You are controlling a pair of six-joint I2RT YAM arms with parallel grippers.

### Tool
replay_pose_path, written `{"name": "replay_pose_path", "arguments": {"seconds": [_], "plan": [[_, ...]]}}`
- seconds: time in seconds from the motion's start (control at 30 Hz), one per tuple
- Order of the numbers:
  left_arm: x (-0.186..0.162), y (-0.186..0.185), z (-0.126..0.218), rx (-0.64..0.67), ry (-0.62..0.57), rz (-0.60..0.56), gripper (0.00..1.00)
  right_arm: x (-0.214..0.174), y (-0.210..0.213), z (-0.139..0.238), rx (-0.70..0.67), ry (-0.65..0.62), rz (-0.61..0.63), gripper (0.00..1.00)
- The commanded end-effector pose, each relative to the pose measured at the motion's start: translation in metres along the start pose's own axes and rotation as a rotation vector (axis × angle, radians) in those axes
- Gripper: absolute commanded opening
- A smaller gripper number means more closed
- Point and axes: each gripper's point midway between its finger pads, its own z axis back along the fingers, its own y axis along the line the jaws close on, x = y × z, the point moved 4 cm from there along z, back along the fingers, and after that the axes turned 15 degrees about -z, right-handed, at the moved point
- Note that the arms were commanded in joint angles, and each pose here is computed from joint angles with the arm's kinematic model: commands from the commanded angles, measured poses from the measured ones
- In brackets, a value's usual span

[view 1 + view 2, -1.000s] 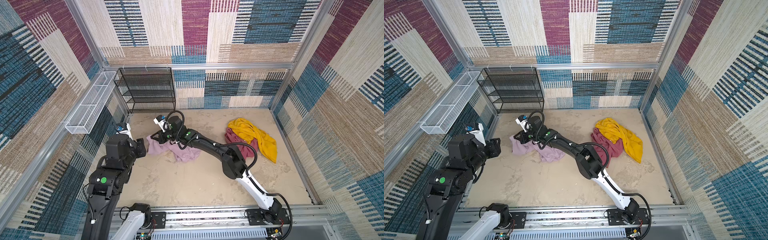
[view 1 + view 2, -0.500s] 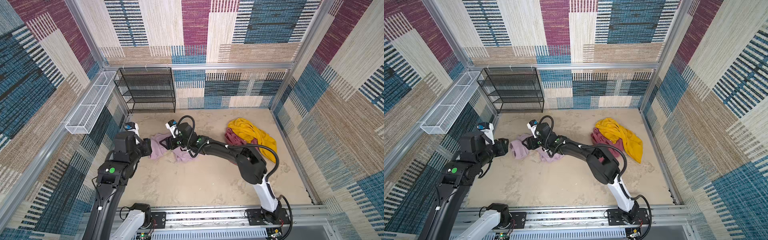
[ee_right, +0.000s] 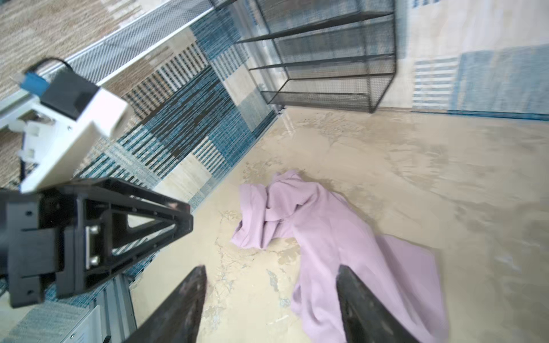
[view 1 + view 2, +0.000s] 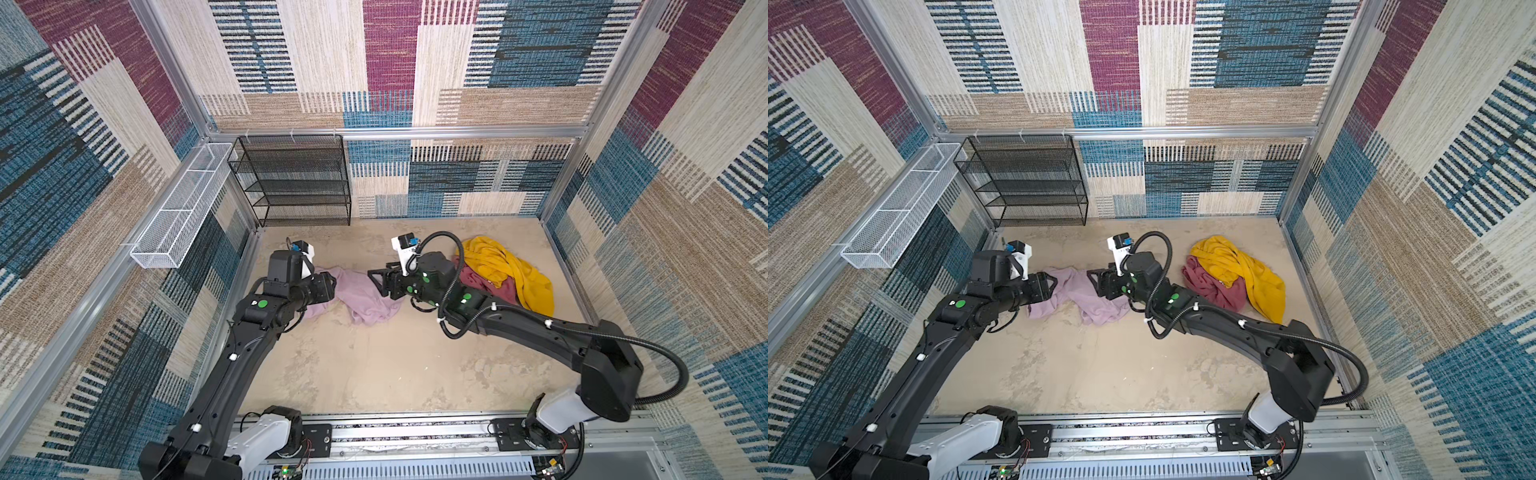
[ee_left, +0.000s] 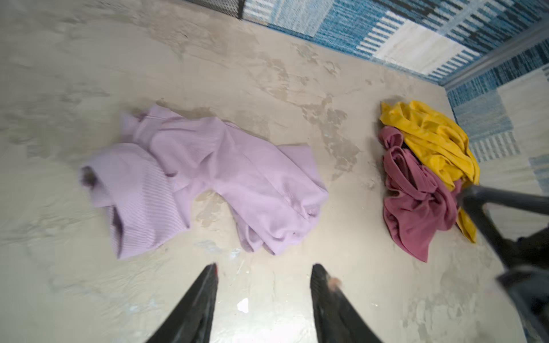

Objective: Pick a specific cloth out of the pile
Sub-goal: 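Release the shirt and retract the right gripper while the left gripper approaches it, then lower the left gripper onto the lavender shirt edge and pinch it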

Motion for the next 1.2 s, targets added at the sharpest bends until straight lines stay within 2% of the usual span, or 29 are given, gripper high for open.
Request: {"name": "replay_pose_path", "arguments": {"seconds": [0.0,0.23,0.43,0.6,0.73,1.17], "plan": [[0.012,-0.023,-0.024,-0.068,-0.01,-0.033,0.55,0.007,-0.027,0.025,-0.066,-0.028,-0.085,0.71],[0.019,-0.076,-0.09,-0.123,0.08,-0.147,0.56,0.041,-0.055,0.094,-0.131,-0.178,-0.096,0.77],[0.015,-0.099,-0.141,-0.103,0.175,-0.232,0.56,0.048,-0.073,0.118,-0.205,-0.213,-0.104,0.77],[0.009,-0.103,-0.179,-0.057,0.26,-0.281,0.55,0.044,-0.087,0.135,-0.226,-0.257,-0.124,0.79],[0.001,-0.103,-0.201,-0.026,0.312,-0.31,0.54,0.036,-0.097,0.139,-0.228,-0.234,-0.141,0.8],[-0.009,-0.097,-0.246,0.047,0.369,-0.328,0.51,0.018,-0.121,0.136,-0.224,-0.184,-0.172,0.8]]}}
